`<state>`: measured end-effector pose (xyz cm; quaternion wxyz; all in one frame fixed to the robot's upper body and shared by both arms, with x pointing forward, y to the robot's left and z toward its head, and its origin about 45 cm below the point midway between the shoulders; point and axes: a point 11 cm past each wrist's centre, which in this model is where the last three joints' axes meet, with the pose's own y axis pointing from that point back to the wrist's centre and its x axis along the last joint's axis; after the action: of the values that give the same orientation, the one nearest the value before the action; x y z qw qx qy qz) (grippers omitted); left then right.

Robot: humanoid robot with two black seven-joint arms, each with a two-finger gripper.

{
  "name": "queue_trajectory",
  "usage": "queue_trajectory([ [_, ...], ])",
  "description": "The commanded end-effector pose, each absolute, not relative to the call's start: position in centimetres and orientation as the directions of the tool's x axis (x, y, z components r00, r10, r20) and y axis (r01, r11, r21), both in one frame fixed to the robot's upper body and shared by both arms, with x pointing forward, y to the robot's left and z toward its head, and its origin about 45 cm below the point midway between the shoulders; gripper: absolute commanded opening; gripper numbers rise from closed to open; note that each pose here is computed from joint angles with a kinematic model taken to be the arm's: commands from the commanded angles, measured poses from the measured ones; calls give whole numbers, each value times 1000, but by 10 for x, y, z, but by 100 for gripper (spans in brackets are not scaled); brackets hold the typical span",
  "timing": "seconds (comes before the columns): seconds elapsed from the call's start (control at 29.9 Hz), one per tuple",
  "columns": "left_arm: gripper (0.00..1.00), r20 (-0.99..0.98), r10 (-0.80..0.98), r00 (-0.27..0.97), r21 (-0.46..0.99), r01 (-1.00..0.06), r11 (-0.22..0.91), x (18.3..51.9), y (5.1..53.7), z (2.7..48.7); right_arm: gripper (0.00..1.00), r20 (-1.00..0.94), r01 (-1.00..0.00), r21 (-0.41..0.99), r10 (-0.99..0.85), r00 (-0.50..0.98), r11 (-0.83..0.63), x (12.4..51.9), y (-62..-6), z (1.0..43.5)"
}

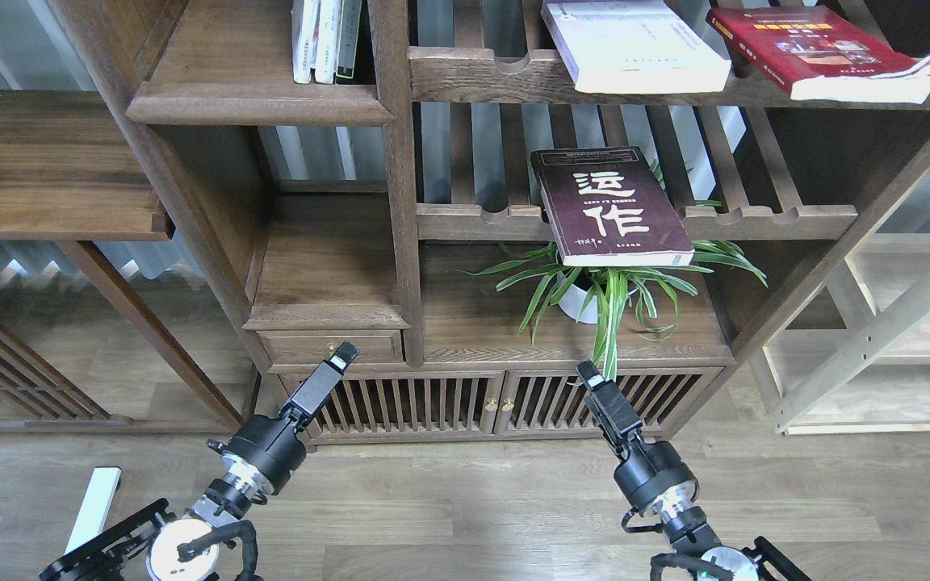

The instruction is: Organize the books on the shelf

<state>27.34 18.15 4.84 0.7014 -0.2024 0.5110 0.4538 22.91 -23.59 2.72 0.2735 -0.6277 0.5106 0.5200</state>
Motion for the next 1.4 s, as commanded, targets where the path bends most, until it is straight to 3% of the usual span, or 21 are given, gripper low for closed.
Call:
queue_trajectory([
  [0.0,99,-903,425,62,179,-845,505,275,180,48,100,-931,-931,186,-359,-64,-316,231,-241,28],
  [0.77,99,-899,434,67,194,-826,530,275,176,46,100,-926,-934,210,-367,-94,-290,225,-250,21],
  [1.37,99,-907,419,-51,256,-854,452,261,181,20,100,-923,-930,247,-358,-140,-273,214,-250,10],
])
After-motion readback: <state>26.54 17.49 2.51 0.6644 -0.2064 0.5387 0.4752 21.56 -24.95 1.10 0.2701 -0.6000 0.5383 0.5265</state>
